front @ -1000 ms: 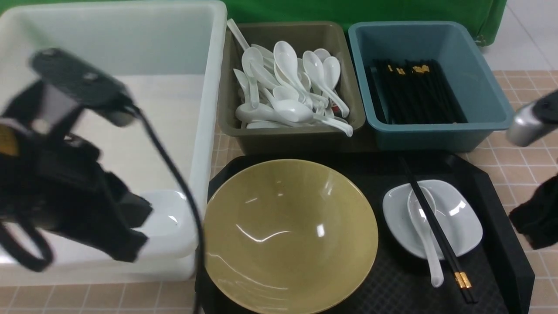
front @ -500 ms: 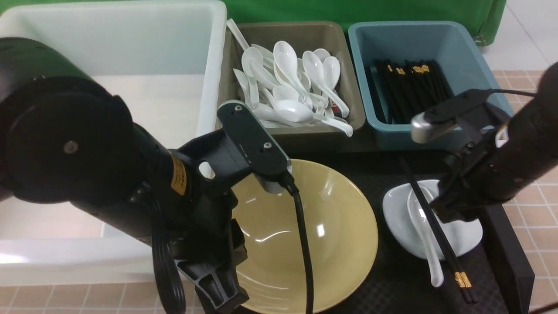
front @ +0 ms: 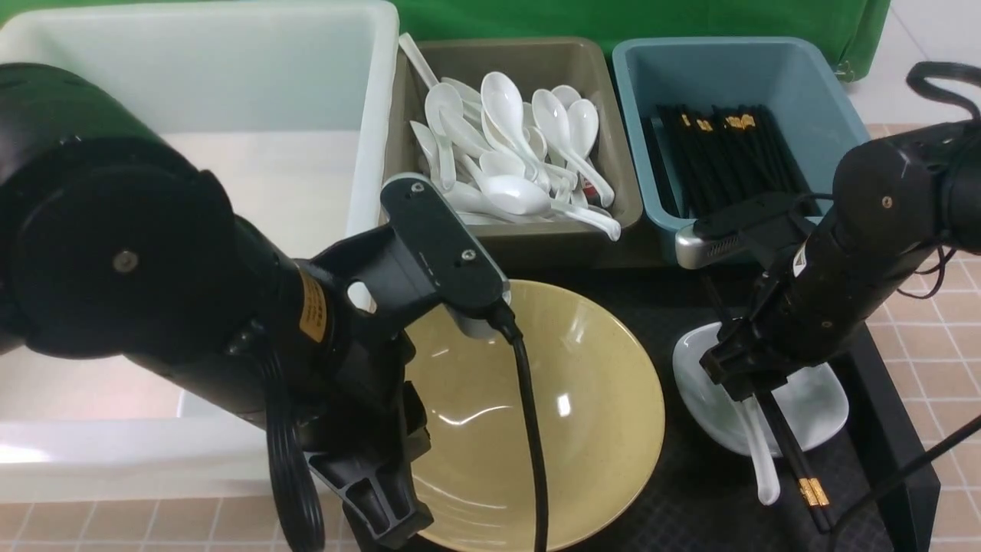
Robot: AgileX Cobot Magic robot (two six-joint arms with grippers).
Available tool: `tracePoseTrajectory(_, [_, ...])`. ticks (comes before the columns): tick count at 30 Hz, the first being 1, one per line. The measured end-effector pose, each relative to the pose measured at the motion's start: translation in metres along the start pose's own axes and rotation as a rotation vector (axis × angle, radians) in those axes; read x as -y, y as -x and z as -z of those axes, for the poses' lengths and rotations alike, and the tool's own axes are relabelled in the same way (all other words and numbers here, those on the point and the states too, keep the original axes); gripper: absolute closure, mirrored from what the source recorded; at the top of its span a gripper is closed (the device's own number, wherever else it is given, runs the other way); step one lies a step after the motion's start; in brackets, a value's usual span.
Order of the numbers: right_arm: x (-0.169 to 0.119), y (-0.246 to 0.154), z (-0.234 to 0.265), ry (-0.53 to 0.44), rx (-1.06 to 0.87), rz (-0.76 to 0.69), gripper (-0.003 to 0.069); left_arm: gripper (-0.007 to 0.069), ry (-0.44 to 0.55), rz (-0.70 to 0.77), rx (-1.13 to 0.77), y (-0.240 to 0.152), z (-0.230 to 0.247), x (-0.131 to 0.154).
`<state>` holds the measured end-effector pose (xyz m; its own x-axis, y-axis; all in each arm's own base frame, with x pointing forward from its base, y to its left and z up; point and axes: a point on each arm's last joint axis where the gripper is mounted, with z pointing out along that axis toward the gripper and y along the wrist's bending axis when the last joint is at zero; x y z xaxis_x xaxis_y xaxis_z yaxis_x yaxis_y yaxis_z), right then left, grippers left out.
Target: On brown table put chopsticks spoon bowls plates into blue grey white boxes.
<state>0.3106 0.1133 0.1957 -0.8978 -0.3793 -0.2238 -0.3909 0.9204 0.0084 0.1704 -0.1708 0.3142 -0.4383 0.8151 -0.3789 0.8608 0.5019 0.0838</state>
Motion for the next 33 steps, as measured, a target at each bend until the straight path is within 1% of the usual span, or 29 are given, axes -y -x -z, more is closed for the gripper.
tracePoseTrajectory(2, [0.000, 0.000, -0.002, 0.000, -0.004, -0.001, 0.0321, 0.0624, 0.006, -0.004, -0.004, -0.001, -0.002, 0.000])
tracePoseTrajectory(5, [0.000, 0.000, -0.004, 0.000, -0.006, -0.005, 0.0399, 0.0624, 0.011, -0.007, -0.007, -0.004, -0.007, 0.000])
tracePoseTrajectory(6, [0.000, 0.000, -0.004, 0.000, -0.006, -0.013, 0.0414, 0.0624, 0.013, -0.008, -0.007, -0.004, -0.008, 0.000])
tracePoseTrajectory(7, [0.000, 0.000, -0.004, 0.000, -0.006, -0.021, 0.0447, 0.0624, 0.014, -0.009, -0.012, -0.005, -0.009, 0.000])
tracePoseTrajectory(10, [0.000, 0.000, -0.004, -0.001, -0.005, -0.031, 0.0489, 0.0624, 0.016, -0.010, -0.014, -0.006, -0.010, 0.000])
tracePoseTrajectory(14, [0.000, 0.001, -0.002, 0.000, -0.015, -0.049, 0.0498, 0.0624, 0.027, -0.005, 0.004, -0.004, -0.010, -0.001])
tracePoseTrajectory(17, [0.000, 0.004, 0.009, 0.001, -0.020, -0.046, 0.0498, 0.0624, 0.047, 0.038, 0.040, -0.001, -0.010, -0.003])
tracePoseTrajectory(21, [0.000, 0.009, 0.037, 0.000, 0.037, -0.026, 0.0498, 0.0624, 0.073, 0.112, 0.090, 0.002, -0.009, -0.010])
tracePoseTrajectory(23, [0.000, 0.018, 0.066, -0.011, 0.126, -0.010, 0.0498, 0.0624, 0.106, 0.192, 0.148, 0.004, -0.010, -0.024])
tracePoseTrajectory(24, [0.000, 0.019, 0.068, -0.012, 0.142, -0.008, 0.0498, 0.0624, 0.107, 0.193, 0.154, 0.005, -0.009, -0.025])
tracePoseTrajectory(26, [0.003, 0.034, 0.092, -0.051, 0.256, 0.017, 0.0498, 0.0624, 0.137, 0.278, 0.229, 0.007, -0.011, -0.044])
tracePoseTrajectory(27, [0.004, 0.036, 0.095, -0.058, 0.277, 0.021, 0.0498, 0.0624, 0.140, 0.291, 0.238, 0.007, -0.012, -0.047])
tracePoseTrajectory(29, [0.009, 0.056, 0.113, -0.099, 0.428, 0.035, 0.0498, 0.0624, 0.166, 0.353, 0.312, 0.011, -0.017, -0.064])
tracePoseTrajectory(33, [0.026, 0.090, 0.127, -0.127, 0.606, -0.018, 0.0498, 0.0624, 0.210, 0.355, 0.434, 0.028, -0.015, -0.079])
